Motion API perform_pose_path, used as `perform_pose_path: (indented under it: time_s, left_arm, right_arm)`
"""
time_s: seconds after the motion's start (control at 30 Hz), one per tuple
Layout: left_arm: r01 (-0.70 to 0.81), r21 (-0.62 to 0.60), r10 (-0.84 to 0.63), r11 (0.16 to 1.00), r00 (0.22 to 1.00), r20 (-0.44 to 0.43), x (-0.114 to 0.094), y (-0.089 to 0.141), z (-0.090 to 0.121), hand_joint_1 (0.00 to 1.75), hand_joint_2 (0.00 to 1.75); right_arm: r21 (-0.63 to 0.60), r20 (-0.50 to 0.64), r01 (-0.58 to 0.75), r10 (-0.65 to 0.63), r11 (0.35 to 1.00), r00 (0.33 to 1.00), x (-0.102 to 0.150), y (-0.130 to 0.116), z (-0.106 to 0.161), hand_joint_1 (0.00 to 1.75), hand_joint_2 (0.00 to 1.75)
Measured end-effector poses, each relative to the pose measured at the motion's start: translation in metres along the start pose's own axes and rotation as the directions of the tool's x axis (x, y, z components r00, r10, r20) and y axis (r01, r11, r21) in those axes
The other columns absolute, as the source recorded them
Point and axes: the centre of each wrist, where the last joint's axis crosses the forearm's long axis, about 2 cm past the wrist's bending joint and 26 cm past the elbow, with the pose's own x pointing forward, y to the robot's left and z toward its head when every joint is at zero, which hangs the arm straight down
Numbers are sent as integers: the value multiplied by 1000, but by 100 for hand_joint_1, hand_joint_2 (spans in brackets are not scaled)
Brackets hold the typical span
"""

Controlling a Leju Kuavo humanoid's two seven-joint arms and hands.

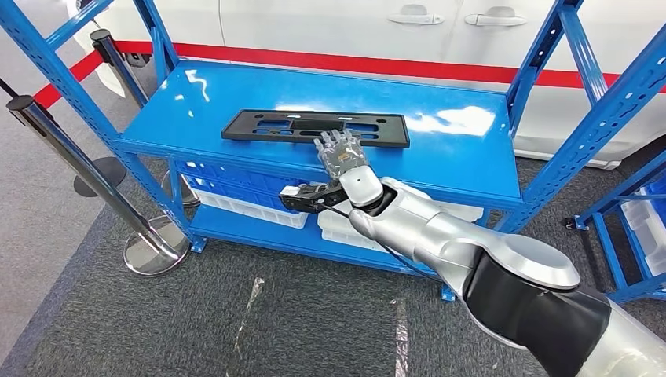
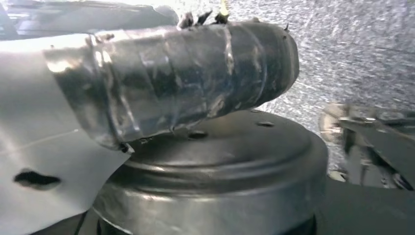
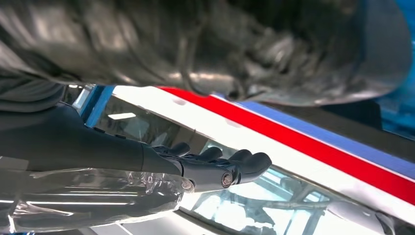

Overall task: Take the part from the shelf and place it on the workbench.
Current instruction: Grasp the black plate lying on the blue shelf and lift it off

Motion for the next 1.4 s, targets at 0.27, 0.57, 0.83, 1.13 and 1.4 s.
perform_pose_path:
  time_s: [0.27, 0.57, 0.83, 1.13, 1.4]
  left_arm:
    - [-4, -4, 4, 1000, 1000, 0, 0, 1, 0, 0, 0]
    - [-7, -5, 7, 1000, 1000, -4, 0, 1, 0, 0, 0]
    - [-4, -14, 4, 1000, 1000, 7, 0, 1, 0, 0, 0]
    - [-3, -17, 3, 1000, 1000, 6, 0, 2, -1, 0, 0]
    - [-7, -5, 7, 1000, 1000, 18, 0, 4, -2, 0, 0]
  right_arm:
    - [46, -15, -1, 2, 999, 1000, -9, -1, -1, 0, 0]
    - [30, -28, 14, -13, 999, 1000, -18, -4, 0, 0, 0]
    - [14, -18, 21, -21, 1000, 1000, -17, -9, 0, 0, 0]
    - [10, -9, 52, -51, 999, 999, -14, -11, 1, 0, 0]
    - [-21, -1, 48, -48, 999, 999, -12, -15, 1, 0, 0]
